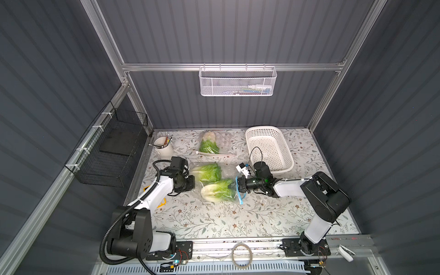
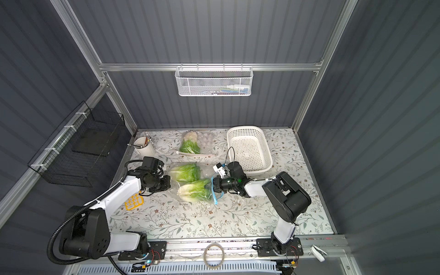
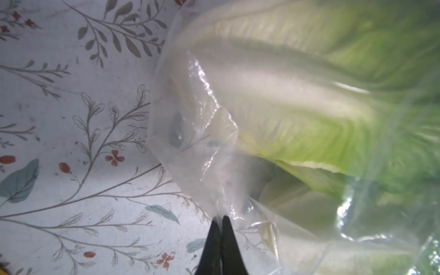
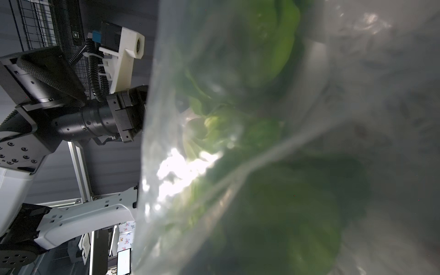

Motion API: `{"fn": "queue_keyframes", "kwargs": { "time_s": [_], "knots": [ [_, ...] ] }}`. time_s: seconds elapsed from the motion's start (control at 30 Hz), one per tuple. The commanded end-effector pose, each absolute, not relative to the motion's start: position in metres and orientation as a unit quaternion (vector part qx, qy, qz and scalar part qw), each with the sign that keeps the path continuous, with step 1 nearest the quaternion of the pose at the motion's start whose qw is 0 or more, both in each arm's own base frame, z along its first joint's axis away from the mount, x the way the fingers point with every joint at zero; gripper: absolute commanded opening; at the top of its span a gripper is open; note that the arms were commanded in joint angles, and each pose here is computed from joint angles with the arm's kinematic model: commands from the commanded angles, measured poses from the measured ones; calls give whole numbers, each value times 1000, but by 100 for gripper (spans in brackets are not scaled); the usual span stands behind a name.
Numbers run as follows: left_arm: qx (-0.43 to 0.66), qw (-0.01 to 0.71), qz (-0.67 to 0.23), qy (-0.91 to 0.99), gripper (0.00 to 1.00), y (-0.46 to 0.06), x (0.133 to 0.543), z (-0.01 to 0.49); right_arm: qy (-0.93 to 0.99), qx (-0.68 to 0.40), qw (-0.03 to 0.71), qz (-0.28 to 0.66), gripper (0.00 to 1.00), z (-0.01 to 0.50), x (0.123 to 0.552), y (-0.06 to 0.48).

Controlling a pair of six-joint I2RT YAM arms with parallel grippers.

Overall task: Open the zip-top bag and take out the chinese cabbages
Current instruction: Pick up the Chinese cabbage from the zipper food storage bag.

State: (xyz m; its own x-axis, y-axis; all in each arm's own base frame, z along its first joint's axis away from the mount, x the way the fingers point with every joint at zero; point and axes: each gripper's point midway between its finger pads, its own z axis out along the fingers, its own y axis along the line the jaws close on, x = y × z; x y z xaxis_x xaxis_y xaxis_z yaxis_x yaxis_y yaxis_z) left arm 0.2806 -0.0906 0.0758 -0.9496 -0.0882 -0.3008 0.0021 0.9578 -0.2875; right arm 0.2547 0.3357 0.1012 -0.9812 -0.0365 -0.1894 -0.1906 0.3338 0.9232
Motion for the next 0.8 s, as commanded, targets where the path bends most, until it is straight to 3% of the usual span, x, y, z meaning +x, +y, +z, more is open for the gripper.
{"fn": "queue_keyframes", "kwargs": {
  "time_s": [0.0, 0.77],
  "knots": [
    [-38, 160, -127, 978, 0, -82, 279, 80, 809, -87, 89, 575, 0, 116, 256, 330],
    [-55, 169, -90, 980, 0, -68, 279, 80, 812, -85, 115, 566, 0, 127, 253, 305]
  ]
}}
